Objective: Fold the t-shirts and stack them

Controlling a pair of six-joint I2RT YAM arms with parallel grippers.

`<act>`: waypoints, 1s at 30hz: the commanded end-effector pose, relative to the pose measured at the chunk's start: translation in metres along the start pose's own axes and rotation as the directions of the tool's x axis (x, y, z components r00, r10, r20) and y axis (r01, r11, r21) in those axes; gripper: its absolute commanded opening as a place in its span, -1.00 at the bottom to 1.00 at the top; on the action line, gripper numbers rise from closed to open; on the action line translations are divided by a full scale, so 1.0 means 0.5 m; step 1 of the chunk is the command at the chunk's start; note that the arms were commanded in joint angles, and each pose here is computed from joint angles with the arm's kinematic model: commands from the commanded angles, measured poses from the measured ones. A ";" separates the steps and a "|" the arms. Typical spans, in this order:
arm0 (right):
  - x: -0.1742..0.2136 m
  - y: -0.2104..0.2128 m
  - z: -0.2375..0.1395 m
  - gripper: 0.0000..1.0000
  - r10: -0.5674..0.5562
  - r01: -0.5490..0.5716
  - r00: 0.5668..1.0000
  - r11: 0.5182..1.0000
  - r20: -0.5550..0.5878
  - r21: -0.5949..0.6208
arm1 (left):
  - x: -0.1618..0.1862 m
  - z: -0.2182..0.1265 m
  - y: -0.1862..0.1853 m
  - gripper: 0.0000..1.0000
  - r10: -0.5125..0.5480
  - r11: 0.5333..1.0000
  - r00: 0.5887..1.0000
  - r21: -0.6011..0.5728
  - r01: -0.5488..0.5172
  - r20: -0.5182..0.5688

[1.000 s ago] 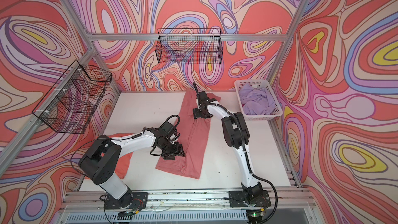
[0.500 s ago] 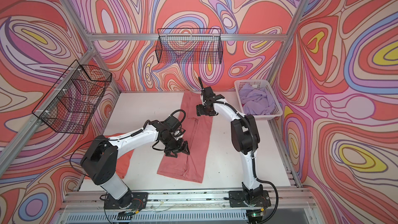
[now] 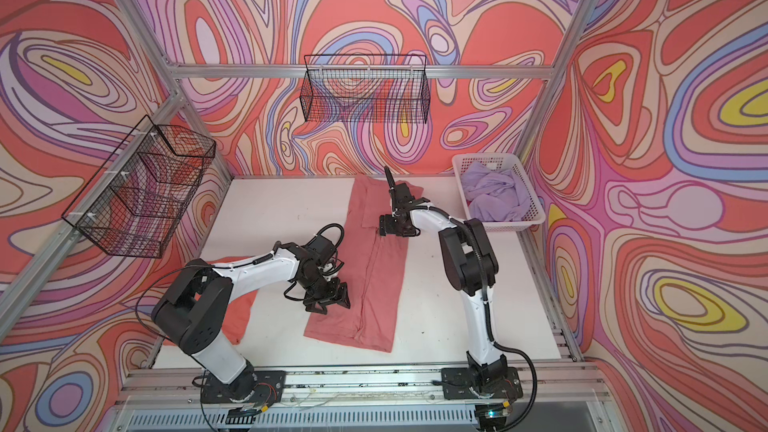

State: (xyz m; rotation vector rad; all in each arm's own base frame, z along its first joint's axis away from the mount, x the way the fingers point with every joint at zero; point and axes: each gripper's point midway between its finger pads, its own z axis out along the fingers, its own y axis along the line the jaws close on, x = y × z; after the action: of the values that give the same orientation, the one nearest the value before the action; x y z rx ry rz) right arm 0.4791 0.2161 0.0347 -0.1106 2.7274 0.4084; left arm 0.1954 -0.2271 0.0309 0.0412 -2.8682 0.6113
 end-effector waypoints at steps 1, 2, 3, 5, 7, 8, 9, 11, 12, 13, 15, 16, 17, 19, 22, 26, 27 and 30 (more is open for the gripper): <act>0.025 -0.023 0.045 0.72 -0.036 0.039 0.997 0.998 -0.071 0.050 | 0.029 0.025 0.011 0.59 -0.014 1.000 0.999 -0.006 0.013 -0.041; 0.026 -0.022 0.049 0.72 -0.044 0.047 0.996 0.998 -0.076 0.045 | 0.035 0.029 0.011 0.59 -0.017 1.000 0.999 -0.003 0.017 -0.050; 0.025 -0.022 0.050 0.72 -0.045 0.048 0.996 0.998 -0.078 0.045 | 0.041 0.033 0.012 0.59 -0.023 1.000 0.998 -0.003 0.023 -0.058; 0.024 -0.020 0.050 0.72 -0.051 0.055 0.995 0.998 -0.083 0.042 | 0.045 0.037 0.008 0.59 -0.025 1.000 0.998 0.005 0.025 -0.064; 0.024 -0.018 0.045 0.72 -0.054 0.058 0.995 0.998 -0.087 0.038 | 0.048 0.040 0.003 0.59 -0.020 1.000 0.997 0.011 0.021 -0.069; 0.023 -0.014 0.038 0.72 -0.060 0.063 0.995 0.997 -0.084 0.034 | 0.047 0.040 -0.003 0.59 -0.015 1.000 0.997 0.017 0.016 -0.071; 0.019 -0.010 0.030 0.72 -0.066 0.068 0.995 0.997 -0.073 0.027 | 0.047 0.041 -0.009 0.59 -0.009 1.000 0.997 0.025 0.011 -0.072; 0.009 -0.002 0.009 0.72 -0.073 0.074 0.996 0.997 -0.052 0.018 | 0.049 0.046 -0.022 0.59 0.003 0.999 0.996 0.043 0.001 -0.085; 0.003 0.002 -0.005 0.72 -0.077 0.078 0.996 0.997 -0.041 0.016 | 0.051 0.049 -0.029 0.59 0.009 0.999 0.995 0.050 -0.004 -0.096; -0.005 0.008 -0.020 0.72 -0.080 0.080 0.996 0.997 -0.027 0.010 | 0.053 0.052 -0.032 0.59 0.013 0.999 0.995 0.048 -0.008 -0.102; -0.018 0.017 -0.056 0.73 -0.084 0.084 0.997 0.997 0.000 0.002 | 0.056 0.054 -0.034 0.59 0.017 0.999 0.994 0.043 -0.013 -0.104; -0.024 0.023 -0.078 0.73 -0.083 0.083 0.996 0.997 0.016 -0.004 | 0.057 0.052 -0.034 0.60 0.015 0.999 0.995 0.042 -0.011 -0.102; -0.027 0.029 -0.100 0.73 -0.081 0.082 0.996 0.997 0.026 -0.007 | 0.058 0.049 -0.035 0.59 0.013 0.999 0.995 0.045 -0.009 -0.099; -0.023 0.034 -0.136 0.73 -0.074 0.075 0.996 0.997 0.040 -0.016 | 0.062 0.042 -0.038 0.60 0.004 0.998 0.996 0.058 0.001 -0.090; 0.013 0.038 -0.185 0.73 -0.044 0.046 0.998 0.998 0.046 -0.039 | 0.063 0.020 -0.054 0.61 0.011 0.996 0.998 0.086 -0.006 -0.065; 0.133 0.041 -0.228 0.73 0.027 -0.026 1.000 0.995 0.011 -0.092 | 0.057 -0.044 -0.088 0.64 0.047 0.991 0.999 0.127 -0.050 0.026; 0.172 0.038 -0.230 0.73 0.047 -0.048 0.999 0.994 -0.011 -0.096 | 0.057 -0.056 -0.090 0.65 0.051 0.990 0.998 0.132 -0.057 0.048; 0.300 0.041 -0.238 0.71 0.114 -0.123 0.990 0.985 -0.081 -0.122 | 0.064 -0.072 -0.067 0.65 0.042 0.991 0.996 0.123 -0.052 0.084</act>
State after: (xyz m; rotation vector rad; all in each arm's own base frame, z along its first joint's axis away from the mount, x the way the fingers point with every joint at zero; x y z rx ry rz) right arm 0.3429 0.1939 0.1161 -0.0993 2.6831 0.5490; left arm 0.1786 -0.2589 0.0827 -0.0400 -2.8849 0.8761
